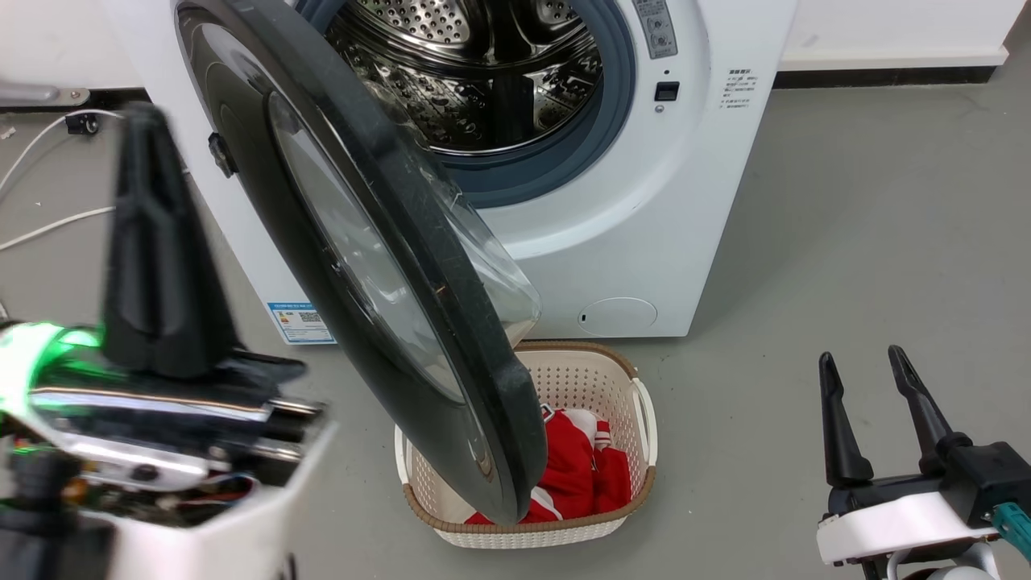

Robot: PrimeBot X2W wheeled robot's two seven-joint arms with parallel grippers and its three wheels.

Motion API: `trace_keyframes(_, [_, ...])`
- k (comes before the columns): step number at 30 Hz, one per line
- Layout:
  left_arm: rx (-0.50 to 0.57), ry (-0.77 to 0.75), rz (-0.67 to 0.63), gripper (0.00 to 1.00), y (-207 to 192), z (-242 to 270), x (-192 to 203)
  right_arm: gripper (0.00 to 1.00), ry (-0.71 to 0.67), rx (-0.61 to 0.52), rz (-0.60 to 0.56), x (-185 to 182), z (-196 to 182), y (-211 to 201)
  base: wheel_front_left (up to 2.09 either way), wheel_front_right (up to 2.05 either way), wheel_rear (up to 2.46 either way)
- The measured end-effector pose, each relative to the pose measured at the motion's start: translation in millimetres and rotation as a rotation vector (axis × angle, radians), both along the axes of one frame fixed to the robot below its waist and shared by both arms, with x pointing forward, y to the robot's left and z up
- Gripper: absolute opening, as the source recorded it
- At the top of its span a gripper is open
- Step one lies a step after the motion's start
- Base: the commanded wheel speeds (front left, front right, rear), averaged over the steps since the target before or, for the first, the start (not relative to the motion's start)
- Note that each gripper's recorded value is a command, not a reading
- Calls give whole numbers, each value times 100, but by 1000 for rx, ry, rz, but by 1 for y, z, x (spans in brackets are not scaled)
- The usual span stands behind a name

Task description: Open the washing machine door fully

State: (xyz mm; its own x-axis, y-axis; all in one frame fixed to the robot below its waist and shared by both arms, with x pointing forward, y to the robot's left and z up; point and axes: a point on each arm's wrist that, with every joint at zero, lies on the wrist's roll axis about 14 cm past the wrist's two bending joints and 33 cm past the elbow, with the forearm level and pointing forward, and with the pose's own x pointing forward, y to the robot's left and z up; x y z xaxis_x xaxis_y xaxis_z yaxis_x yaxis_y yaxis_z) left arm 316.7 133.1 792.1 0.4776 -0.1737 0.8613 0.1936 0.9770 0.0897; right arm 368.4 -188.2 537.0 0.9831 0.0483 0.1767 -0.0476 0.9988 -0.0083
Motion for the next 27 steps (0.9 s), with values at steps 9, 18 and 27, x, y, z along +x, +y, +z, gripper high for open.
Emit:
trace_keyframes(9, [135, 429, -440, 0, -120, -115, -5, 100, -4, 16, -14, -7, 1, -4, 0, 0, 0])
trace_keyframes(18, [249, 794, -548, 0, -153, -212, -22, 100, 13, 28, -1, -9, -4, 0, 0, 0, 0])
trace_keyframes(27, [220, 834, -427, 0, -142, -237, 7, 100, 40, 43, -2, -9, -13, 0, 0, 0, 0])
